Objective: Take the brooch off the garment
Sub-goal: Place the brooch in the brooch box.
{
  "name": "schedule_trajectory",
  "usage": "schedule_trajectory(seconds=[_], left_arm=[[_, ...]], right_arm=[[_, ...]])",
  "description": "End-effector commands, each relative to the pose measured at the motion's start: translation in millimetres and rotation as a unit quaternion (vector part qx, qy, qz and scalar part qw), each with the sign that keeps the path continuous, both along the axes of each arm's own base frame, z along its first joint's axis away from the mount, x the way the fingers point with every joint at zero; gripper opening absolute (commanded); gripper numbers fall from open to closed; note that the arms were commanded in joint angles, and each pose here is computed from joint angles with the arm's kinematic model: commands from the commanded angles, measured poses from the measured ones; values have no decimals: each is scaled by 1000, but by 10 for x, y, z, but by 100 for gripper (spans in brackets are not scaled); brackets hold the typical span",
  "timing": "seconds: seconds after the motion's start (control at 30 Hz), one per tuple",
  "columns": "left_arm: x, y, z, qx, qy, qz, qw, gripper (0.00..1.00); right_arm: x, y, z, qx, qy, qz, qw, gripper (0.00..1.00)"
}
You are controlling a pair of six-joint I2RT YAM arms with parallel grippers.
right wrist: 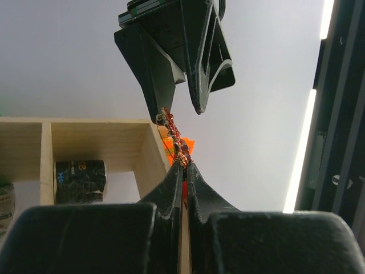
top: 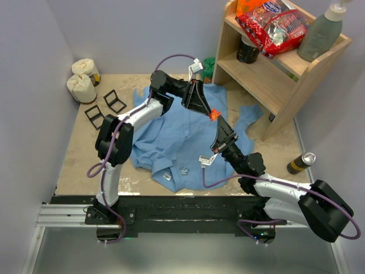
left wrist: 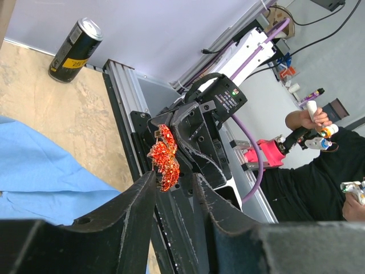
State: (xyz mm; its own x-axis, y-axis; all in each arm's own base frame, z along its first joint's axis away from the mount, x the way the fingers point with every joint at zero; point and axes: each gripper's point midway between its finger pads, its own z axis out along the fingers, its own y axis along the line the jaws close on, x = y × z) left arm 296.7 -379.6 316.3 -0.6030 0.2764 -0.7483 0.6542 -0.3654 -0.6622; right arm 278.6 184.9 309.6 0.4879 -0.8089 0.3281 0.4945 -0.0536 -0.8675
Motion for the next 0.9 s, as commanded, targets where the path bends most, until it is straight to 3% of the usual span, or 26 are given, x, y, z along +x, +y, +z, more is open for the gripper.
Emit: schedule_trajectory(seconds=[0.0, 0.13, 0.23, 0.47, 0.87], left_arm=[[-112, 17, 6, 6, -22, -29, 999, 33], [-134, 18, 1, 8, -23, -33, 999, 32], [-133, 16, -4, 7, -23, -33, 999, 40], [-117, -10, 39, -3, -27, -25, 999, 45], [-50, -60, 29, -11, -29, -16, 999, 46]], right_arm=[[-432, -394, 913, 154, -153, 6, 976, 0], [-423, -400, 906, 154, -151, 3, 976, 0], [-432, -401, 900, 154, -151, 4, 976, 0], [-447, -368, 838, 145, -147, 13, 978, 0], [-474, -291, 827, 148, -145, 31, 978, 0]])
